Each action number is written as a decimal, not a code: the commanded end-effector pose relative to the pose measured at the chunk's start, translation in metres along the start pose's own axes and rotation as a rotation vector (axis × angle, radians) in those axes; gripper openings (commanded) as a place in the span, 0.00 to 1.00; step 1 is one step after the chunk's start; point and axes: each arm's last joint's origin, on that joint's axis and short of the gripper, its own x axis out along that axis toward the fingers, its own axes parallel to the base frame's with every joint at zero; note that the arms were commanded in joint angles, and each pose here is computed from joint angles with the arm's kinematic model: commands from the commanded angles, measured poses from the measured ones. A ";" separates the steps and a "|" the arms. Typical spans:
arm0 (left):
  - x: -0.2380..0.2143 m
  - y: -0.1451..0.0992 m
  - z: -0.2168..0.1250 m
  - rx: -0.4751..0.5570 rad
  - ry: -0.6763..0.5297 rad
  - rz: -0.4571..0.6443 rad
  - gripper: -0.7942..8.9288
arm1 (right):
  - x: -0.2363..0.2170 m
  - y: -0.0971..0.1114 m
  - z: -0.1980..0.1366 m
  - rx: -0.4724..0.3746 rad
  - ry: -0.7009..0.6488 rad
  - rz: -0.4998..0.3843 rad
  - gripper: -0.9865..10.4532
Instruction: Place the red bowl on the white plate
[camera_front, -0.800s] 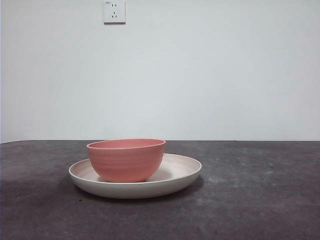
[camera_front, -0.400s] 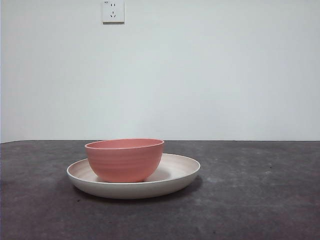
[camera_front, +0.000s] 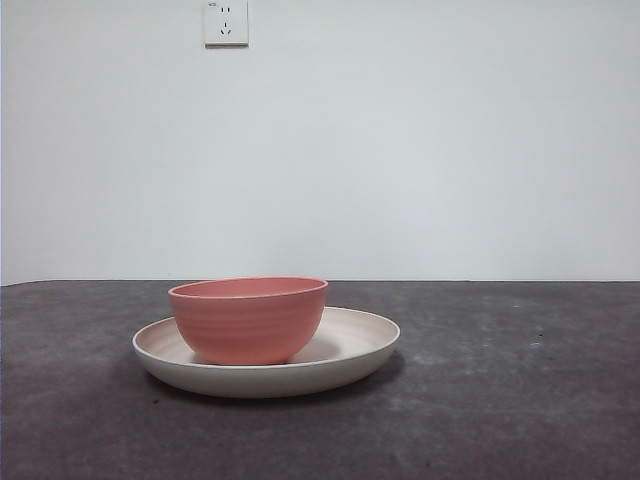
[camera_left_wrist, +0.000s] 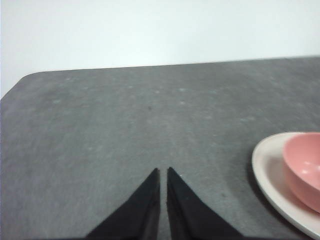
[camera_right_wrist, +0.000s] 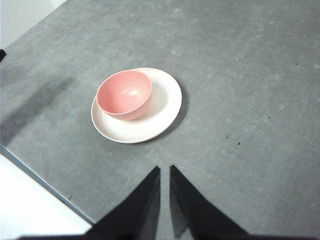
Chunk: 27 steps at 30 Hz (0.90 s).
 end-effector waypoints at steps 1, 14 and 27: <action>0.001 0.002 -0.008 -0.079 -0.018 0.065 0.11 | -0.001 0.001 0.003 -0.001 -0.011 0.005 0.11; 0.012 0.004 -0.033 -0.111 0.002 0.130 0.11 | -0.001 0.001 0.003 -0.001 -0.011 0.006 0.11; 0.012 0.003 -0.036 -0.087 0.042 0.122 0.11 | -0.001 0.001 0.003 -0.001 -0.011 0.006 0.11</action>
